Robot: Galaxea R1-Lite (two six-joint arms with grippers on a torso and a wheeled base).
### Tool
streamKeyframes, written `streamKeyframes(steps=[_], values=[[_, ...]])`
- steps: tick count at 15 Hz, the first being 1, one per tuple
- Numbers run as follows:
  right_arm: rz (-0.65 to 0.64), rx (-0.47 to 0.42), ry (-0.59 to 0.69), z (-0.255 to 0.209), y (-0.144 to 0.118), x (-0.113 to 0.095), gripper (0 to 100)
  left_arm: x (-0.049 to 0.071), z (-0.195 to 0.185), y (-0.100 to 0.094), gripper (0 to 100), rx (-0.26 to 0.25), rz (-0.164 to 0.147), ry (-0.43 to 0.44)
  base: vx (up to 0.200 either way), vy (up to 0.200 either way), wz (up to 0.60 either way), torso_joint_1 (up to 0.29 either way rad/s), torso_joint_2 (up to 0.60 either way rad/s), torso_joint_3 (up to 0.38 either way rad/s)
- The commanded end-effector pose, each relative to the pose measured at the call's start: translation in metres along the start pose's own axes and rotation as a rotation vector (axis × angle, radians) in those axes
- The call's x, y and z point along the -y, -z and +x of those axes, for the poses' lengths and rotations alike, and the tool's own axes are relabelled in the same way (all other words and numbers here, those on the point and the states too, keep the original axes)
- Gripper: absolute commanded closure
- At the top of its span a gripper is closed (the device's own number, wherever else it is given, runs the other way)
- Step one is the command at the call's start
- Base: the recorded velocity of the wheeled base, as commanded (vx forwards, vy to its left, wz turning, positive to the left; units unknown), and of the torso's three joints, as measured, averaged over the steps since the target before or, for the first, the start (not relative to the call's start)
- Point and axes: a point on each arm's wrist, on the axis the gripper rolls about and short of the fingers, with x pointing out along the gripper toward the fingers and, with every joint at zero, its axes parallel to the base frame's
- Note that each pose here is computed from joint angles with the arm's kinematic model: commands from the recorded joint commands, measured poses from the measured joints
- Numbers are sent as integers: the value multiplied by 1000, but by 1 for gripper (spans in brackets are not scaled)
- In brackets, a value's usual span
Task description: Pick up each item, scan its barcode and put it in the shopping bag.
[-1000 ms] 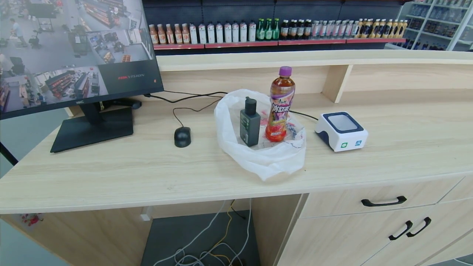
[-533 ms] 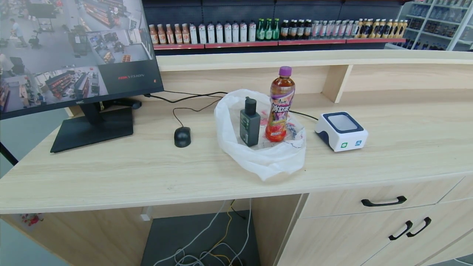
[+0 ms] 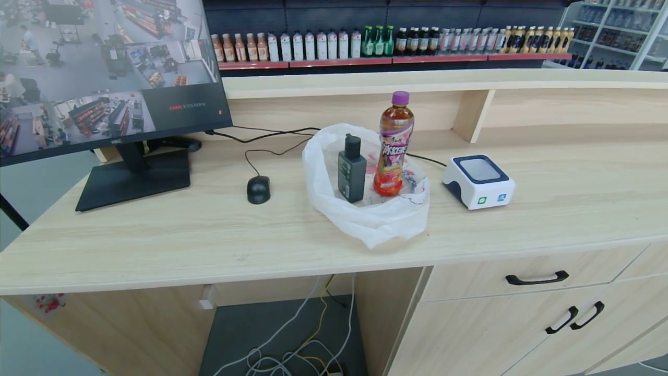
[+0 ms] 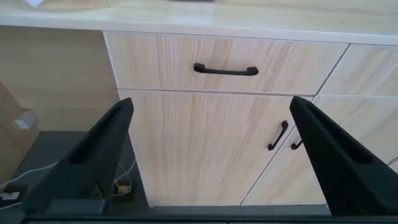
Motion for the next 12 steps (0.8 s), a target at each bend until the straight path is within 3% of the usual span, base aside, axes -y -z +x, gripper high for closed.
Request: streamKeyframes(steps=[1, 12], values=[[0, -3, -1, 0, 0, 0, 0, 0, 0, 0, 0, 0, 1, -1, 0, -200, 0, -2, 2, -2], [0, -2, -1, 0, 0, 0, 0, 0, 0, 0, 0, 0, -5, -1, 0, -200, 0, -1, 2, 2]])
